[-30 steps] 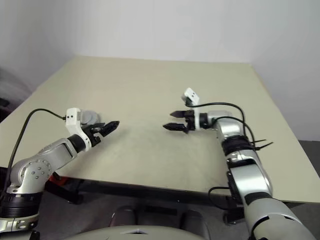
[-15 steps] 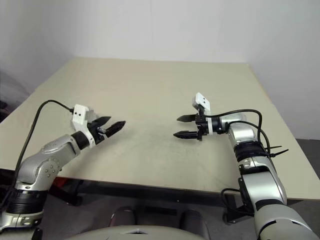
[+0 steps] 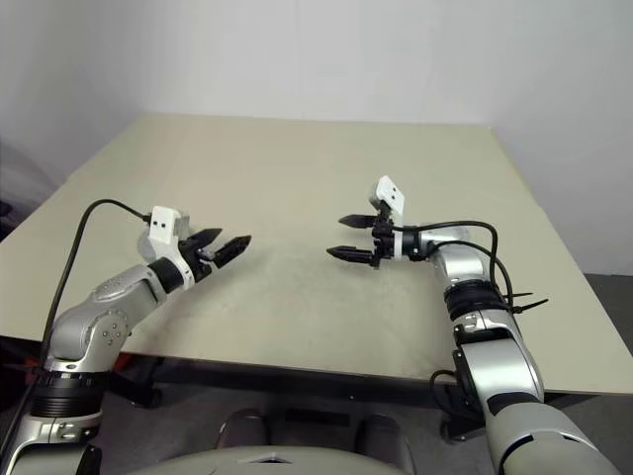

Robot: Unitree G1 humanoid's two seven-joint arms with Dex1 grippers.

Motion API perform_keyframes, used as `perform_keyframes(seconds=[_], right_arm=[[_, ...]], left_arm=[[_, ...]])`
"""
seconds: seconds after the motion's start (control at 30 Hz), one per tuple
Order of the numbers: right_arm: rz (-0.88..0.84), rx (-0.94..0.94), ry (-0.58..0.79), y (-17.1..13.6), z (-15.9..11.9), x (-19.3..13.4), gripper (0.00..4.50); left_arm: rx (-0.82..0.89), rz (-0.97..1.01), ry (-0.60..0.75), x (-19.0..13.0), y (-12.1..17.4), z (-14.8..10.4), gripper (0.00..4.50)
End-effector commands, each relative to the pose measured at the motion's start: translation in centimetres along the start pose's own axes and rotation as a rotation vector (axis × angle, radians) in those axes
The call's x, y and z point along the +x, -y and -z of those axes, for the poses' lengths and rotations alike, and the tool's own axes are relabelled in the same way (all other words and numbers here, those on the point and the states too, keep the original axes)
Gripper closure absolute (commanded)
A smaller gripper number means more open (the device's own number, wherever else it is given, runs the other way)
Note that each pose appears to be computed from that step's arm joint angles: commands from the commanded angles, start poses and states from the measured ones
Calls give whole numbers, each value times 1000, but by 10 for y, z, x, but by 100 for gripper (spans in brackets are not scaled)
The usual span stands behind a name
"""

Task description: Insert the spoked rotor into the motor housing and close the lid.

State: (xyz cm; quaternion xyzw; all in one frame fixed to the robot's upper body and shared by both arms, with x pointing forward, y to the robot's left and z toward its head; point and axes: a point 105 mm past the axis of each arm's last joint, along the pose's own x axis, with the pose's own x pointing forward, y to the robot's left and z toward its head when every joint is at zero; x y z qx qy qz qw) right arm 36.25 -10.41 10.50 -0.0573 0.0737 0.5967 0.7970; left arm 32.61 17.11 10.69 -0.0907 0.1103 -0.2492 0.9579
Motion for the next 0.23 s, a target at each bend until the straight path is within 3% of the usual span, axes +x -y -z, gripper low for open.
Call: perform_keyframes(seconds=[0.03, 0.23], right_arm=[[-14, 13, 36, 3, -15, -8, 0], [-6, 23, 63, 5, -22, -4, 0]], left_arm=[[36, 10, 49, 0, 3, -16, 3], [37, 18, 45, -3, 5, -13, 3]])
